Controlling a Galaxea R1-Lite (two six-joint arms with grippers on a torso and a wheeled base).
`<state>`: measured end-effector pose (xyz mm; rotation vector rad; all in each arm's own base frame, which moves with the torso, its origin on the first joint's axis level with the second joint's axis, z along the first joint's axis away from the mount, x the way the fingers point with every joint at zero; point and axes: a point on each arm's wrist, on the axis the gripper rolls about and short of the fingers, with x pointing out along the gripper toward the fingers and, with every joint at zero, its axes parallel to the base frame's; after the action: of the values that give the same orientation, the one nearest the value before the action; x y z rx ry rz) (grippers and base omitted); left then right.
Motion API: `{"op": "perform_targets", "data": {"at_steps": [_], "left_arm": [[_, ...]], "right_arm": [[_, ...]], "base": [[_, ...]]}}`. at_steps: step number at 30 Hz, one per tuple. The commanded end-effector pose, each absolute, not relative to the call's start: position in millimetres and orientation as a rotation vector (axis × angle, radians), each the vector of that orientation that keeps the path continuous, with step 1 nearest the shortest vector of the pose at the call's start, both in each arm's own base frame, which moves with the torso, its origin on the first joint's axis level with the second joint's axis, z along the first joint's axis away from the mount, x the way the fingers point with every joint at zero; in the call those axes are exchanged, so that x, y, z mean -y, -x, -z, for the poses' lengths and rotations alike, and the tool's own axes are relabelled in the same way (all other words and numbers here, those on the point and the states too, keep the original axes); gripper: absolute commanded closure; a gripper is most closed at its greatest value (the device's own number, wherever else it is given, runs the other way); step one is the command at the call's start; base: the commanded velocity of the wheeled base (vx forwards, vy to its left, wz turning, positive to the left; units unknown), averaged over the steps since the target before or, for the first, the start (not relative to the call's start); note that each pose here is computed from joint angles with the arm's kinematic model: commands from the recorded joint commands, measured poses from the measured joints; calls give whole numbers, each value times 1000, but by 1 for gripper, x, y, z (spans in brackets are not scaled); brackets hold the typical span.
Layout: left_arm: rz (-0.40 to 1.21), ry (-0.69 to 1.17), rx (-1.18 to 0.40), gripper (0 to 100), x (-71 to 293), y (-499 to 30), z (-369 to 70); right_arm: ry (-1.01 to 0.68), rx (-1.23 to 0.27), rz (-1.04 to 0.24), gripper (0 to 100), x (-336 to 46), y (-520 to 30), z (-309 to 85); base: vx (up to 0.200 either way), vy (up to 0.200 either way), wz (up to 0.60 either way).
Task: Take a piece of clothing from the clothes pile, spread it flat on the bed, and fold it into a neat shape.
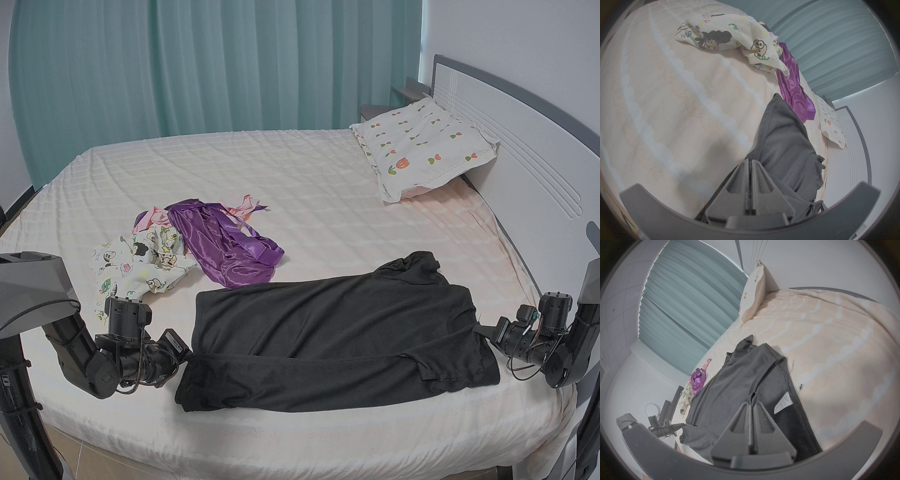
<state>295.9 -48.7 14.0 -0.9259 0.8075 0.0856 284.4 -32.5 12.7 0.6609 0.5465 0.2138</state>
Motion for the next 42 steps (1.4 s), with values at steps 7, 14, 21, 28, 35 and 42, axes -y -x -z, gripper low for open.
{"op": "perform_targets", "data": {"at_steps": [7, 14, 21, 28, 35, 42], "left_arm": [[-104, 951, -797, 100, 44, -298, -14], [-97, 1020, -710, 100, 37, -302, -22], [-72, 1015, -695, 100, 37, -290, -34], [-11, 1023, -663, 100, 37, -281, -53], [52, 1037, -682, 100, 38, -271, -61], [68, 1015, -669, 100, 37, -264, -71]], "right_arm": [[-672, -542, -213, 100, 33, -283, -10], [-673, -549, -213, 100, 33, -283, -8], [-676, -547, -205, 100, 35, -281, -9], [-678, -498, -204, 100, 40, -275, -18], [-695, -459, -234, 100, 40, -251, -26], [-695, -458, -243, 100, 39, -241, -32]], "base": [[0, 0, 0], [0, 0, 0], [0, 0, 0], [0, 0, 0], [0, 0, 0], [0, 0, 0]]}}
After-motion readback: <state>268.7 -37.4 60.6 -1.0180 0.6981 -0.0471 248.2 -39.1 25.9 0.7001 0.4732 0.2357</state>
